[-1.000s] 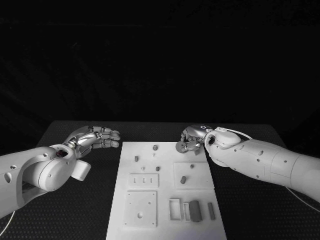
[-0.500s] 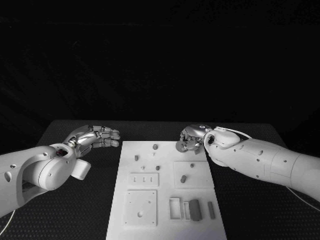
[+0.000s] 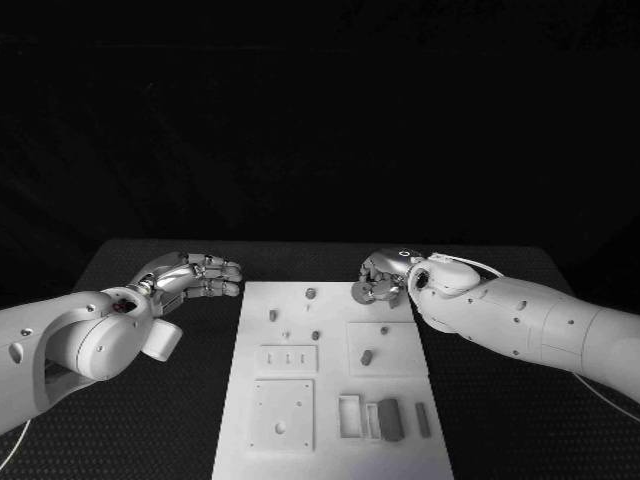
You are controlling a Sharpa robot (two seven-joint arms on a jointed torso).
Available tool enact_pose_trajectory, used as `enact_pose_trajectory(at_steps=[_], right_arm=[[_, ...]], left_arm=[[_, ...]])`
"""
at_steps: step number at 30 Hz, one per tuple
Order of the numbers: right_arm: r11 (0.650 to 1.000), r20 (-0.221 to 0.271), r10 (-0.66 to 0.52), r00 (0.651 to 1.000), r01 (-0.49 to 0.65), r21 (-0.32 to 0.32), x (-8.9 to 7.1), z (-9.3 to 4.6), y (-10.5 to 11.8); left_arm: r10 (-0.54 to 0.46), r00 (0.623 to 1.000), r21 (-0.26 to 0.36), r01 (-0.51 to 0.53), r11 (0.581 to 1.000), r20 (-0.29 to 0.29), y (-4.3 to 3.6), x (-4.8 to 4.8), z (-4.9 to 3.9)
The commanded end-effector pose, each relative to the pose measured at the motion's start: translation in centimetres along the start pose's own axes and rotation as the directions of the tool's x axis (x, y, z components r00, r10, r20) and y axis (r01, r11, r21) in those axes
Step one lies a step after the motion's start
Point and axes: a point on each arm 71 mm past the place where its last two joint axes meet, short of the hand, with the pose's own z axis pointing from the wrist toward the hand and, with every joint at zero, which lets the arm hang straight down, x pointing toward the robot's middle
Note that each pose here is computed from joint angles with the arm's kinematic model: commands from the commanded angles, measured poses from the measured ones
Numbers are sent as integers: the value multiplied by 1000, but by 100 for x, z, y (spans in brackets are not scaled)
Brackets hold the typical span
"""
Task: Assemble the parts on the task board
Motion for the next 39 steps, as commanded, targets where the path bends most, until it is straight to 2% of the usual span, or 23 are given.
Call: enact_pose_trajectory(at_steps=[1, 12, 27, 39], right_arm=[[999, -87, -42, 995, 43, 16, 206, -41, -12], [996, 8, -88, 996, 88, 6, 136, -51, 75], [992, 110, -123, 986, 127, -22, 4, -101, 219], [986, 176, -119, 977, 137, -93, -173, -167, 556]], left_arm=[[4, 1000, -10, -4, 1000, -26, 0, 36, -3], [26, 999, -4, -26, 1000, -27, -4, 41, -7], [30, 1000, -5, -30, 1000, -5, -4, 26, -11], [30, 1000, -4, -30, 1000, -3, -4, 25, -23]])
